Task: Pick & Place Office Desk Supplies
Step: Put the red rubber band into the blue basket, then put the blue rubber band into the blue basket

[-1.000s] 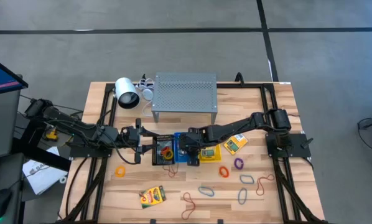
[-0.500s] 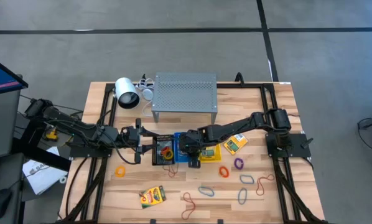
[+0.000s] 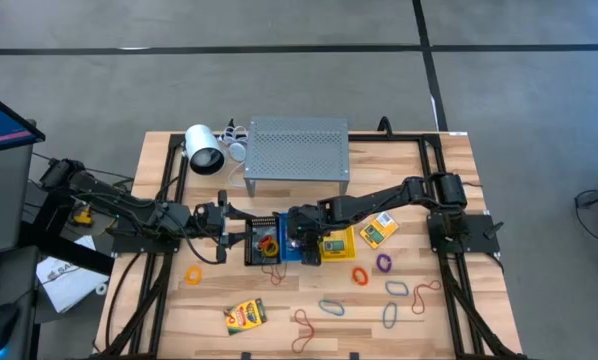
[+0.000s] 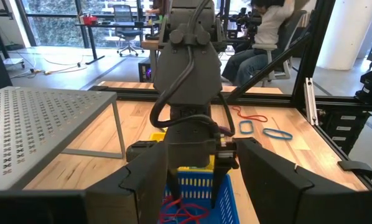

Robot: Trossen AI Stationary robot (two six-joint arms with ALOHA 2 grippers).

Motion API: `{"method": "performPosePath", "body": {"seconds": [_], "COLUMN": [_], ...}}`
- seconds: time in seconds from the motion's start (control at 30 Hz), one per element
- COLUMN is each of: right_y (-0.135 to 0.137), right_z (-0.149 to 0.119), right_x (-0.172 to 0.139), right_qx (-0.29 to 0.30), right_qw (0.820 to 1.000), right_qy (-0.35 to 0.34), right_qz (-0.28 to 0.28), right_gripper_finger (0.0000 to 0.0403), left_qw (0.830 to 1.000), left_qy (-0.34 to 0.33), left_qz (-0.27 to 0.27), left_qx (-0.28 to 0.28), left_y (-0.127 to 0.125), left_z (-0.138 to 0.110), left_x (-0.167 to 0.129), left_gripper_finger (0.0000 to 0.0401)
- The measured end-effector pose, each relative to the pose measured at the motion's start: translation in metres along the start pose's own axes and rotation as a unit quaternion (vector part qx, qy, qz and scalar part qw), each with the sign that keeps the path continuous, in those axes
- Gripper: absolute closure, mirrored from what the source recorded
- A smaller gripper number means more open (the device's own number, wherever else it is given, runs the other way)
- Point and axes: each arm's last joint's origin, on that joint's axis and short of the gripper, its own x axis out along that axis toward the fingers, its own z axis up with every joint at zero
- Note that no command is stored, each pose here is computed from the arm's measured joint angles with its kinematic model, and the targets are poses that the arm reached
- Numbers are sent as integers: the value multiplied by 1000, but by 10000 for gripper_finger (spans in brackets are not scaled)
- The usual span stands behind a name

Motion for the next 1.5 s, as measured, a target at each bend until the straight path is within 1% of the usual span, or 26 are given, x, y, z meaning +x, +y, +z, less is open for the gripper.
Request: {"method": "performPosePath", "body": {"seconds": [0.1,0.23,0.3,0.43,0.57,0.77,0.93,1.07,1.17,1.3,1.43,1.5], "right_y": [0,3,5,10,13,13,15,22,29,40,55,62], "right_z": [0,0,2,5,7,7,7,12,15,17,16,10], "right_x": [0,-3,-6,-12,-14,-14,-19,-41,-62,-96,-129,-141], "right_qx": [0,-3,-12,-38,-61,-66,-88,-109,-118,-124,-132,-133], "right_qw": [1000,1000,1000,996,993,992,989,984,981,979,975,972], "right_qy": [0,16,21,29,23,26,23,-7,-32,-77,-125,-154], "right_qz": [0,-3,-19,-75,-102,-105,-115,-141,-150,-143,-129,-119], "right_gripper_finger": [151,148,148,148,148,148,148,148,148,148,148,148], "left_qw": [1000,1000,1000,1000,1000,1000,1000,1000,1000,1000,999,999], "left_qy": [0,0,0,0,0,0,4,10,15,16,18,18], "left_qz": [0,0,0,0,0,0,0,1,1,-1,-32,-39], "left_qx": [0,0,0,0,0,0,2,4,5,6,8,8], "left_y": [0,0,0,0,0,0,0,0,0,0,-2,-2], "left_z": [0,0,0,0,0,0,-1,-2,-3,-3,-3,-3], "left_x": [0,0,0,0,0,0,0,0,0,0,0,-1], "left_gripper_finger": [210,210,210,210,210,210,210,210,210,210,210,210]}}
